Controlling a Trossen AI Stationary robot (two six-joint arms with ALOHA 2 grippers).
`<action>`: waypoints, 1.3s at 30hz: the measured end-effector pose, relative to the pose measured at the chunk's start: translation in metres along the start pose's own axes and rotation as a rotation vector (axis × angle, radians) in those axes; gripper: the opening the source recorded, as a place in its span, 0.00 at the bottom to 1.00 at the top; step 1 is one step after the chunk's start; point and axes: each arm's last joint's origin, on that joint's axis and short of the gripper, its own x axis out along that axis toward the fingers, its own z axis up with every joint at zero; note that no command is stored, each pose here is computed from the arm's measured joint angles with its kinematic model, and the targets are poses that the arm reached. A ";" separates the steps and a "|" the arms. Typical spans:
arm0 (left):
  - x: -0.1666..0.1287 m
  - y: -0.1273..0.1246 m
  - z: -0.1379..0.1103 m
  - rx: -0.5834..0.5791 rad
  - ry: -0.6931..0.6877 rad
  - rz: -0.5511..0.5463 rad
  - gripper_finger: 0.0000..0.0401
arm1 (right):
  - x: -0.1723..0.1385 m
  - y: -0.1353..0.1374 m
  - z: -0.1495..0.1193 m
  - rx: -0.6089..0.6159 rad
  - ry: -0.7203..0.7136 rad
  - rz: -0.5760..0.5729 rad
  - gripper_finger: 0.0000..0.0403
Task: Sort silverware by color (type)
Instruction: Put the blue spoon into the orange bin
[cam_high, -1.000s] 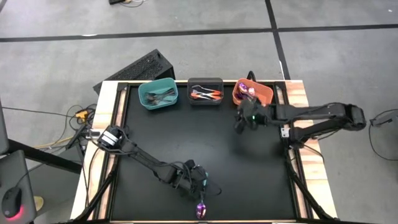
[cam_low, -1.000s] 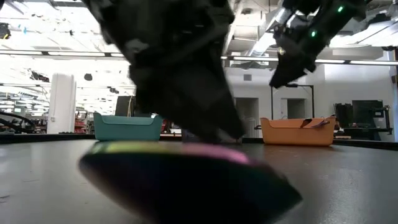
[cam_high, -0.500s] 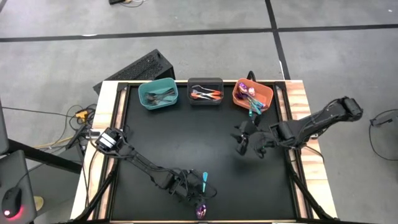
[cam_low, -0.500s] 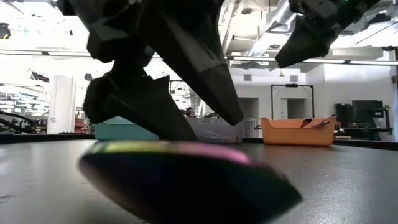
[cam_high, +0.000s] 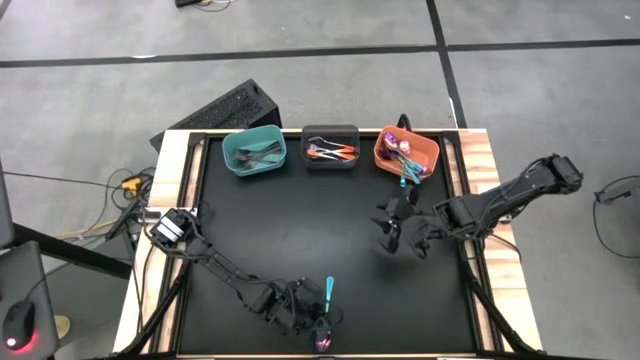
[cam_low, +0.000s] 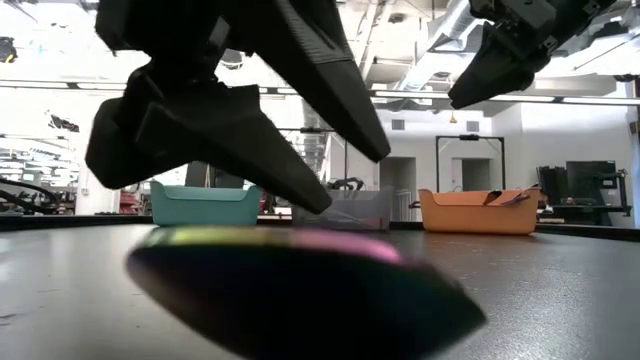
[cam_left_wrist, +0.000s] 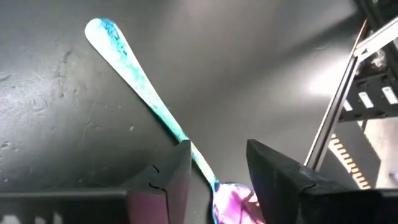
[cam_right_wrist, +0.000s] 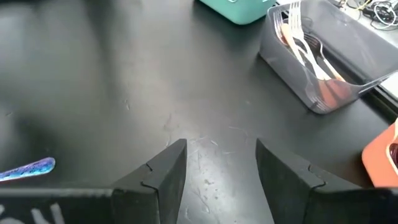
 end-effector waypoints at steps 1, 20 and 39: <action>0.000 0.000 0.000 -0.005 -0.001 -0.002 0.35 | -0.001 0.001 -0.001 -0.004 0.001 0.003 0.51; 0.044 -0.002 -0.007 0.041 0.113 0.150 0.32 | -0.011 0.013 -0.006 -0.031 -0.016 0.051 0.51; 0.009 -0.040 0.011 0.467 -0.082 0.357 0.32 | -0.013 0.067 -0.043 -0.198 0.053 0.234 0.52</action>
